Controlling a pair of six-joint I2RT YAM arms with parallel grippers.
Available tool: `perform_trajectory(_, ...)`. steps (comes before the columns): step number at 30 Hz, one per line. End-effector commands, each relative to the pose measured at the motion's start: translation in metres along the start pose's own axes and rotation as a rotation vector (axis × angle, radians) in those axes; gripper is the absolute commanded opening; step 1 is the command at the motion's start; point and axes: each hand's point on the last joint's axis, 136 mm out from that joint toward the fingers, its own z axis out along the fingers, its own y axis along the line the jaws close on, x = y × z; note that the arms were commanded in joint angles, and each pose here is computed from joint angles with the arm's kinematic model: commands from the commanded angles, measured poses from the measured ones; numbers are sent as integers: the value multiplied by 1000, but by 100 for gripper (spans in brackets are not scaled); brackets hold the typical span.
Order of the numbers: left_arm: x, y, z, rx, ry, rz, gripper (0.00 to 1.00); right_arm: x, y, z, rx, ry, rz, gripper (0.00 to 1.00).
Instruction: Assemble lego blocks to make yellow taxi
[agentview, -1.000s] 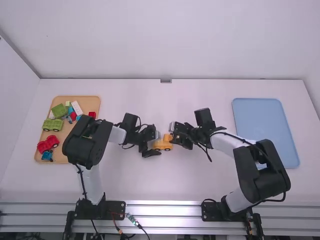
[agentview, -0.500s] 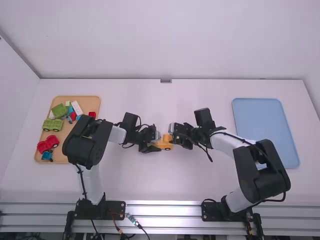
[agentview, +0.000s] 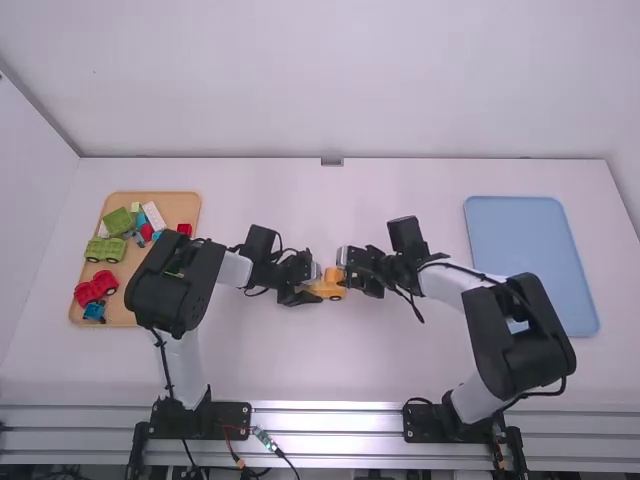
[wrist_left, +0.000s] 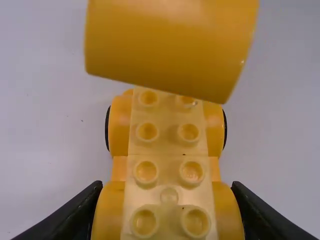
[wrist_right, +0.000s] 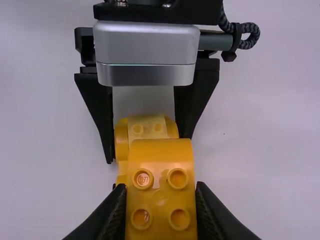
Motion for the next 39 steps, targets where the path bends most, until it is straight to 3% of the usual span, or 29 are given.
perform_trajectory(1,4,-6,2,26,-14,-16,12,-4,-7,6,-14,-20,-6,0)
perform_trajectory(6,4,-5,2,24,-13,-16,5,0,-12,13,-40,-10,23,0)
perform_trajectory(26,3,-4,2,18,-14,-11,2,-3,-3,25,-145,-59,29,0)
perform_trajectory(39,3,-4,2,21,-12,-4,2,1,0,37,-131,15,-7,0)
